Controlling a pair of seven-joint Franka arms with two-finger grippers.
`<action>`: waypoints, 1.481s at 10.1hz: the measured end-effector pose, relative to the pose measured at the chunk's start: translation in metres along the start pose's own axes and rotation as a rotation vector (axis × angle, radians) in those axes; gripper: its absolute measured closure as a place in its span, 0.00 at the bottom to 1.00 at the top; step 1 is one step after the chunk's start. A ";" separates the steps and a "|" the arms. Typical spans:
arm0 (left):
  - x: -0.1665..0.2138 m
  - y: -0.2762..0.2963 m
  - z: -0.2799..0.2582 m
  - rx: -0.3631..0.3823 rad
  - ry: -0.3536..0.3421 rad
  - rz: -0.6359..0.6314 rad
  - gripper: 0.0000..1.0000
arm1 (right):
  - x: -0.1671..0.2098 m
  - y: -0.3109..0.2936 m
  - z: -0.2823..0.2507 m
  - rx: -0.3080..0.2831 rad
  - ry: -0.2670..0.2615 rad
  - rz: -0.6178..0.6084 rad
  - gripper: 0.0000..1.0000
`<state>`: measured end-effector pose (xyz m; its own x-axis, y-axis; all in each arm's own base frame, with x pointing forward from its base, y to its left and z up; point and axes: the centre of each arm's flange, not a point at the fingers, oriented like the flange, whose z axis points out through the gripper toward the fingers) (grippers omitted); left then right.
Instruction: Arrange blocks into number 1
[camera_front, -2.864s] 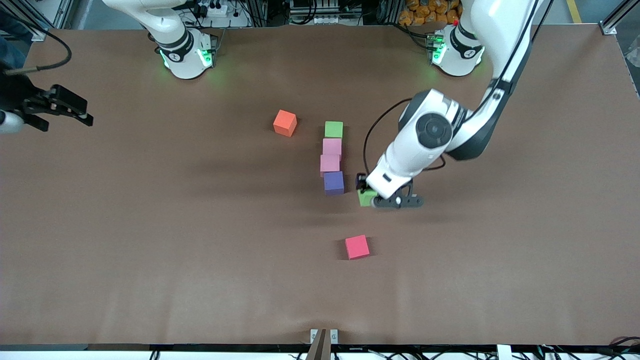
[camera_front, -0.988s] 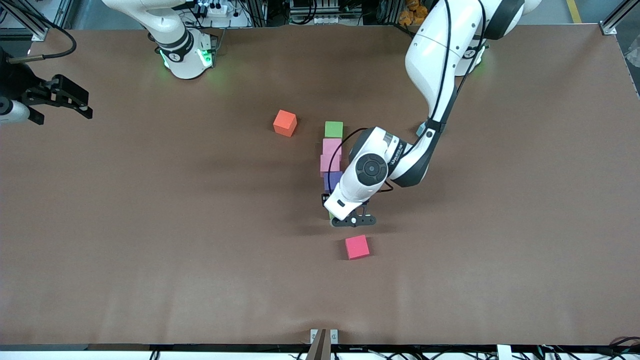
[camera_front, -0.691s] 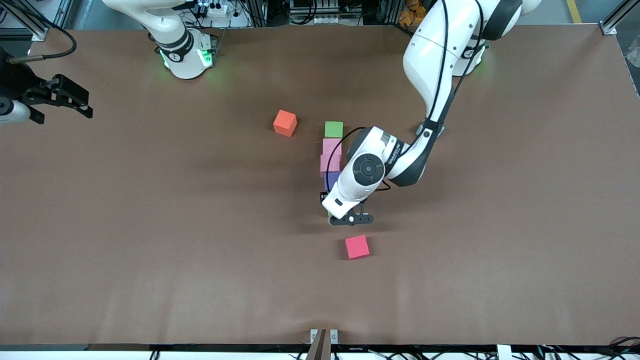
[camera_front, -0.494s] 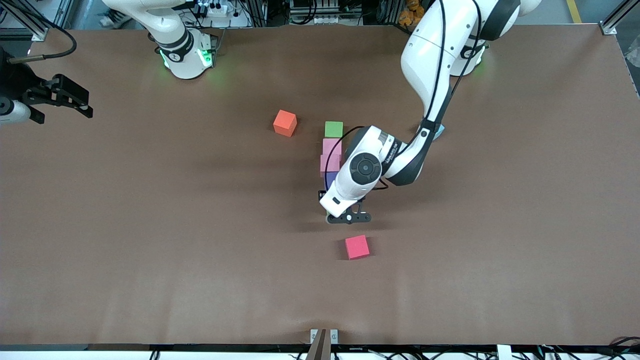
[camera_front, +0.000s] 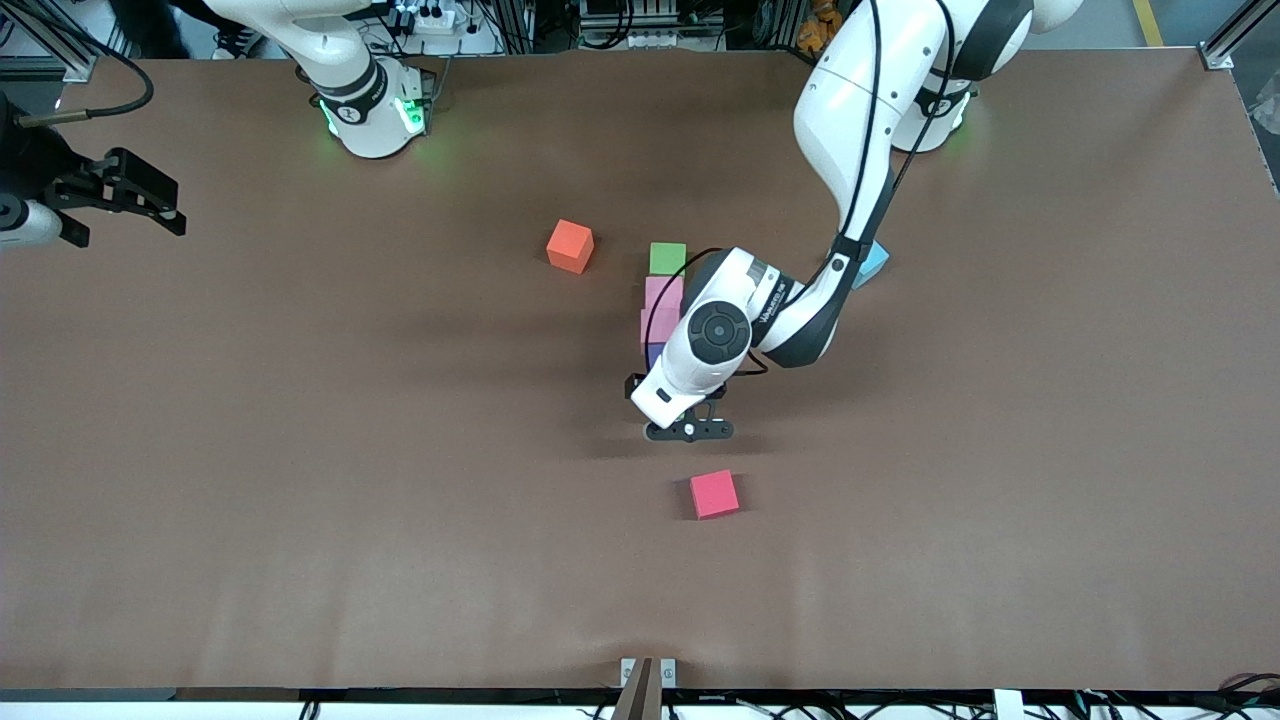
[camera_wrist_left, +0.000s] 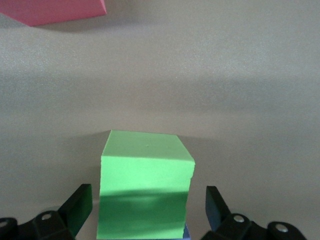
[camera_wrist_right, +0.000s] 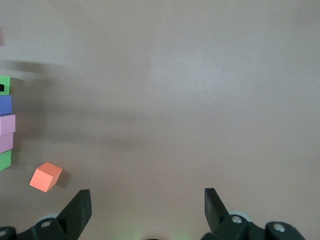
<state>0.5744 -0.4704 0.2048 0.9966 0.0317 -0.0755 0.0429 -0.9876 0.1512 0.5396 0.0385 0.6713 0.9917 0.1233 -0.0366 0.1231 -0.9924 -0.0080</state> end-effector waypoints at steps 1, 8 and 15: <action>0.001 0.000 -0.002 -0.002 0.004 0.000 0.00 | 0.000 0.000 0.000 0.000 -0.002 0.000 0.00; 0.036 -0.093 -0.282 -0.025 0.035 -0.133 0.00 | -0.001 0.002 0.000 0.000 -0.004 0.004 0.00; 0.005 -0.284 -0.451 0.103 0.023 -0.119 0.00 | -0.001 0.005 -0.001 0.000 -0.002 0.009 0.00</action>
<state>0.5983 -0.1205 0.6059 0.9864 0.1514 -0.0645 0.1541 -0.9872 0.0401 0.5391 0.0334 0.6719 0.9927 0.1141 -0.0391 0.1139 -0.9935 -0.0074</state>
